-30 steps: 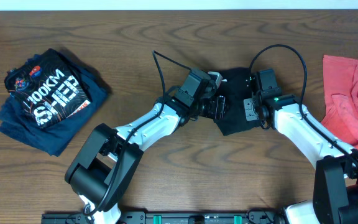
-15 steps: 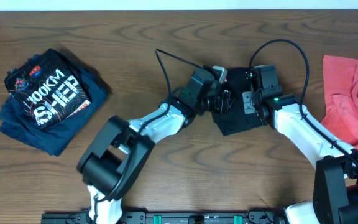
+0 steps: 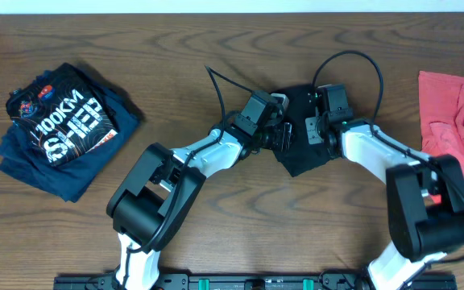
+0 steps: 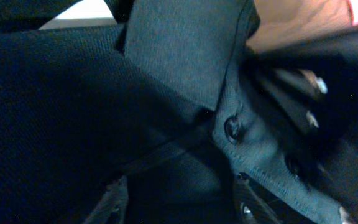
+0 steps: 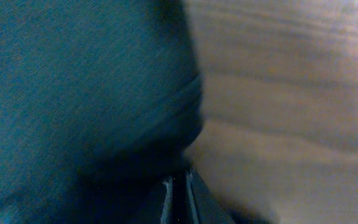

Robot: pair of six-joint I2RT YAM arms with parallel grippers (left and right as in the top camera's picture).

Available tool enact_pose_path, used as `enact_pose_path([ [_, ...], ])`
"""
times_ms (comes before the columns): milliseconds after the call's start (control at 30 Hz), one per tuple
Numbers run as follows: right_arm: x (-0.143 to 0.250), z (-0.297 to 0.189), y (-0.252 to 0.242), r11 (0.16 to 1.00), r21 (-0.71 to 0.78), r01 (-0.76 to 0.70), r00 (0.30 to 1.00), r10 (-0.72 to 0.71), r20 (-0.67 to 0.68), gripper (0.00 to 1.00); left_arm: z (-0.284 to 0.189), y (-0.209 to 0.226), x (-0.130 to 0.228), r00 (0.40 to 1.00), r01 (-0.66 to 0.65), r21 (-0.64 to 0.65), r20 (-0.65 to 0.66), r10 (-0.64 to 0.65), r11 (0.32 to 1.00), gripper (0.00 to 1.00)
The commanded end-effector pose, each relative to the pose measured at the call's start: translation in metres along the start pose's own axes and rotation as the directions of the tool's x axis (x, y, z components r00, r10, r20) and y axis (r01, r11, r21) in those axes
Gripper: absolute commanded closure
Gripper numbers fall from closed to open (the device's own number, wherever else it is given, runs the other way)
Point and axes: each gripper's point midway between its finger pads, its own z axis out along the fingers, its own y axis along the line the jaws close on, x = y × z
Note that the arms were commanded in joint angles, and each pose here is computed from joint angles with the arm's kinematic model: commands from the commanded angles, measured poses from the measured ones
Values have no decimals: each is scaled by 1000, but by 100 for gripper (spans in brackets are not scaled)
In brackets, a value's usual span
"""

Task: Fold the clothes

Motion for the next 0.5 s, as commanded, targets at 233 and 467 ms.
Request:
enact_pose_path([
  [233, 27, 20, -13, 1000, -4, 24, 997, -24, -78, 89, -5, 15, 37, 995, 23, -94, -99, -32, 995, 48],
  [467, -31, -44, -17, 999, -34, 34, 994, -31, 106, 74, -52, 1, -5, 999, -15, -130, 38, 20, 991, 40],
])
